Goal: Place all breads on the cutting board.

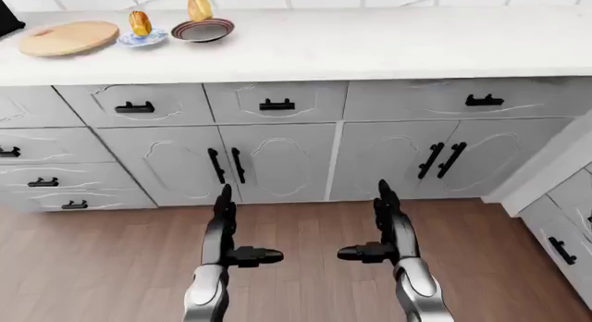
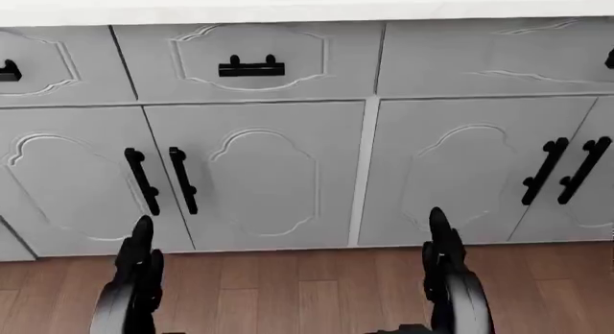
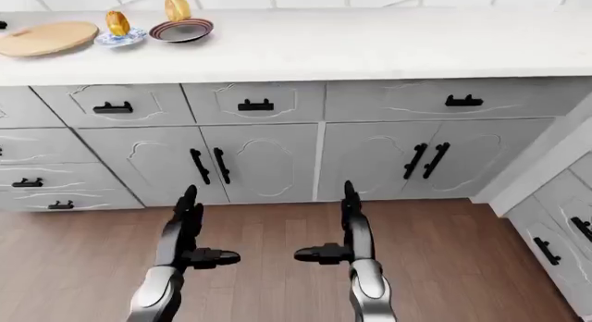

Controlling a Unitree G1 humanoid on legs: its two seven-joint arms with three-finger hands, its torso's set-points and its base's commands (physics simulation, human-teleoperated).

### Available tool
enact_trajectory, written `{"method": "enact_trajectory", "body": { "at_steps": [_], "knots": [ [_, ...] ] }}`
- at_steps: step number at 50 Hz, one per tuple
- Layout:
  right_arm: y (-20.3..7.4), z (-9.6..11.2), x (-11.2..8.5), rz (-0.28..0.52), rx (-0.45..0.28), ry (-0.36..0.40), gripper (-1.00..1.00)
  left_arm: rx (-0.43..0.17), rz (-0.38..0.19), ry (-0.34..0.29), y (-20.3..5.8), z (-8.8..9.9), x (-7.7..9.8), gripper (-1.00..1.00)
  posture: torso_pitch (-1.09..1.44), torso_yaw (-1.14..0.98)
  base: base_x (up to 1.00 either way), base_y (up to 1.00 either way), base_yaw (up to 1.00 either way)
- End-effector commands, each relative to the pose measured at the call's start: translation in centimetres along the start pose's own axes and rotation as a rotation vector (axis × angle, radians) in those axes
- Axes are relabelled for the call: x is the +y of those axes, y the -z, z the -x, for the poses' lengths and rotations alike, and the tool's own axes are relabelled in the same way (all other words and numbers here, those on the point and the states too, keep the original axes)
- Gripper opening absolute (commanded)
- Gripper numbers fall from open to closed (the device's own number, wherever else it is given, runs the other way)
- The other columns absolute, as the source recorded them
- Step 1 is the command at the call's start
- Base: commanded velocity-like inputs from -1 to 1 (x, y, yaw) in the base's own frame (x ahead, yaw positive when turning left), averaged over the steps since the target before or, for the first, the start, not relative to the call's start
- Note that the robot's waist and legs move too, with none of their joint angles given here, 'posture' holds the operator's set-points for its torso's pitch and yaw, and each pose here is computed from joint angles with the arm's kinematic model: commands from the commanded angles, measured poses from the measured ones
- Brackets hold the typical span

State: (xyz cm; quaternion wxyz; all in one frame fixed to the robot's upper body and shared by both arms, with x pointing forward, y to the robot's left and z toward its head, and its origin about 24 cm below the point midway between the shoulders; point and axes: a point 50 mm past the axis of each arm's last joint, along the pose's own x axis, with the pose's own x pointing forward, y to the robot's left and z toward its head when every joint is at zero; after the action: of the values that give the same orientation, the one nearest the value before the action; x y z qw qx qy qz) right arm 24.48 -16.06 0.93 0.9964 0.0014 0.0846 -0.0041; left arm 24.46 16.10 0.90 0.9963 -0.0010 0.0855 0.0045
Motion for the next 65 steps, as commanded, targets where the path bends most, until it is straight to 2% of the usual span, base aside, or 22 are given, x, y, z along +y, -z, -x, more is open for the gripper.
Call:
{"method": "enact_trajectory", "body": {
  "at_steps": [1, 3, 15, 21, 22, 24, 29, 40, 44, 48, 58, 65],
  "knots": [
    [-3.2, -0.3, 0.0, -0.005, -0.168, -0.015, 1.00, -0.181, -0.004, 0.014, -4.2, -0.2, -0.1, 1.00, 0.00, 0.00, 0.00, 0.00, 0.00],
    [-3.2, -0.4, -0.1, -0.007, -0.168, -0.013, 1.00, -0.186, -0.021, 0.012, -4.4, -0.1, -0.1, 1.00, 0.00, 0.00, 0.00, 0.00, 0.00],
    [-4.3, -0.2, -0.1, -0.009, -0.191, -0.017, 1.00, -0.216, -0.026, 0.020, -5.9, 0.1, -0.3, 1.00, 0.00, 0.00, 0.00, 0.00, 0.00],
    [-7.7, 0.1, -0.3, 0.001, -0.234, -0.022, 1.00, -0.265, -0.037, 0.034, -10.2, 1.2, -0.3, 1.00, 0.00, 0.00, 0.00, 0.00, 0.00],
    [-9.5, 0.3, -0.3, -0.015, -0.250, -0.030, 1.00, -0.287, -0.035, 0.033, -12.1, 1.6, 0.0, 1.00, 0.00, 0.00, 0.00, 0.00, 0.00],
    [-11.0, 0.8, 0.0, -0.037, -0.271, -0.071, 1.00, -0.314, -0.040, 0.027, -13.9, 2.1, 0.3, 1.00, 0.00, 0.00, 0.00, 0.00, 0.00],
    [-13.6, 1.1, 0.2, -0.026, -0.314, -0.091, 1.00, -0.353, -0.040, 0.023, -16.9, 2.9, 0.8, 1.00, 0.00, 0.00, 0.00, 0.00, 0.00],
    [-16.9, 1.8, 0.8, -0.046, -0.359, -0.121, 1.00, -0.380, -0.048, 0.018, -19.4, 3.3, 1.4, 1.00, 0.00, 0.00, 0.00, 0.04, 0.88],
    [-17.9, 1.7, 0.6, -0.046, -0.372, -0.101, 1.00, -0.385, -0.051, 0.019, -20.1, 3.2, 1.6, 1.00, 0.00, 0.00, 0.08, 0.65, 0.00],
    [-18.9, 2.0, 0.9, -0.041, -0.392, -0.115, 1.00, -0.403, -0.057, 0.012, -21.1, 3.9, 1.9, 1.00, 0.00, 0.00, 0.44, 0.47, 0.00],
    [-20.1, 2.5, 1.1, -0.049, -0.424, -0.122, 1.00, -0.418, -0.066, 0.019, -21.9, 4.3, 1.9, 1.00, 0.00, 0.00, 0.66, 0.53, 0.00],
    [-20.9, 2.8, 0.7, -0.060, -0.452, -0.116, 1.00, -0.430, -0.046, 0.014, -22.5, 4.5, 2.1, 1.00, 0.00, 0.00, 0.77, 0.47, 0.00]
  ]
}}
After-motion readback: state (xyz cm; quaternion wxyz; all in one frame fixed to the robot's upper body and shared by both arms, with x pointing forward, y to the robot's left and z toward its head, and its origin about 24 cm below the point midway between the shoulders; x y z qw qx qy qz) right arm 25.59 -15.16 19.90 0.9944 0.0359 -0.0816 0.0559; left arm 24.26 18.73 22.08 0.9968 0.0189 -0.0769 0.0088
